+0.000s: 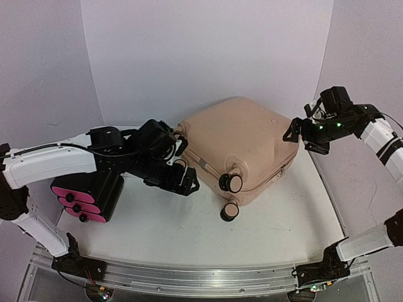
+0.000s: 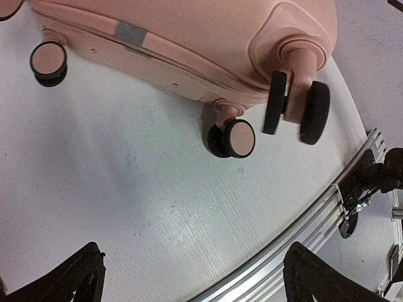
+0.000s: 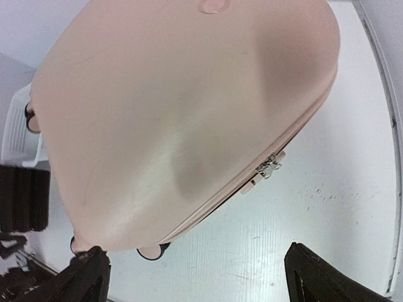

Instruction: Open, take out, and arrange the luggage

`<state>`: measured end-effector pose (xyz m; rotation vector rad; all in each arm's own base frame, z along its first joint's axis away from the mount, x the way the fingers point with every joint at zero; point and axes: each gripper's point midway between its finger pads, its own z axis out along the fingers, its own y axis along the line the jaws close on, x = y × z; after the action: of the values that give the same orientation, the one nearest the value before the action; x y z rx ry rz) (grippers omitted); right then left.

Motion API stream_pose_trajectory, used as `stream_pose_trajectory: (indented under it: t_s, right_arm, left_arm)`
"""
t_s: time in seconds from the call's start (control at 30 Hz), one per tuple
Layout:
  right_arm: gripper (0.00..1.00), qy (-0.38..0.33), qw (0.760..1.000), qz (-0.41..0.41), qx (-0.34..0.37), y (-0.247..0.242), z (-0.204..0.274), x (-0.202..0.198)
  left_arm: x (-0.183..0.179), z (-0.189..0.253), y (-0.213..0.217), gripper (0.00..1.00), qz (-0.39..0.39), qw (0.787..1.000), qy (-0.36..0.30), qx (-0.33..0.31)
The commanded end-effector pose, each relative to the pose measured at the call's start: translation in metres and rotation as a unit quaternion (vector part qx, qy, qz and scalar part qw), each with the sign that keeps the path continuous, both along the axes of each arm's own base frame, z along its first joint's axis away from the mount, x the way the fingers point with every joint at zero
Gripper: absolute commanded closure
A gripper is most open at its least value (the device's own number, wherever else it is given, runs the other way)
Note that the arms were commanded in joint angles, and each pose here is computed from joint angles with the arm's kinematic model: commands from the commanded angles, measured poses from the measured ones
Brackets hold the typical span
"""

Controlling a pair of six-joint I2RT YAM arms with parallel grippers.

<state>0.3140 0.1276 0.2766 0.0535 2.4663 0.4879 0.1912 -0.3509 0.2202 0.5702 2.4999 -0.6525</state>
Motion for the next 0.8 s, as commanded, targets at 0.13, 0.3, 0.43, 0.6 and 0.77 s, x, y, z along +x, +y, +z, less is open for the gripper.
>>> stream_pose_trajectory:
  t_s: [0.13,0.3,0.43,0.6,0.77]
  right_arm:
    - [0.02,0.02,0.982,-0.091,0.163,-0.062,0.003,0.081]
    - [0.02,-0.02,0.979,-0.121,0.163,-0.097,0.025,0.143]
    - [0.02,-0.019,0.981,-0.101,0.167,-0.104,0.01,0.196]
    - [0.02,-0.028,0.979,-0.048,0.194,-0.094,-0.001,0.242]
    - [0.05,-0.006,0.97,-0.002,0.242,-0.073,-0.016,0.251]
  left_arm:
    - [0.015,0.026,-0.084,0.0,-0.077,0.995,-0.006,-0.058]
    - [0.024,0.02,-0.109,0.01,-0.091,0.994,-0.006,-0.057]
    - [0.035,0.006,-0.115,0.01,-0.078,0.996,-0.013,-0.039]
    - [0.039,-0.003,-0.13,0.03,-0.08,0.996,-0.001,-0.039]
    - [0.046,-0.015,-0.136,0.07,-0.072,0.997,0.001,-0.029]
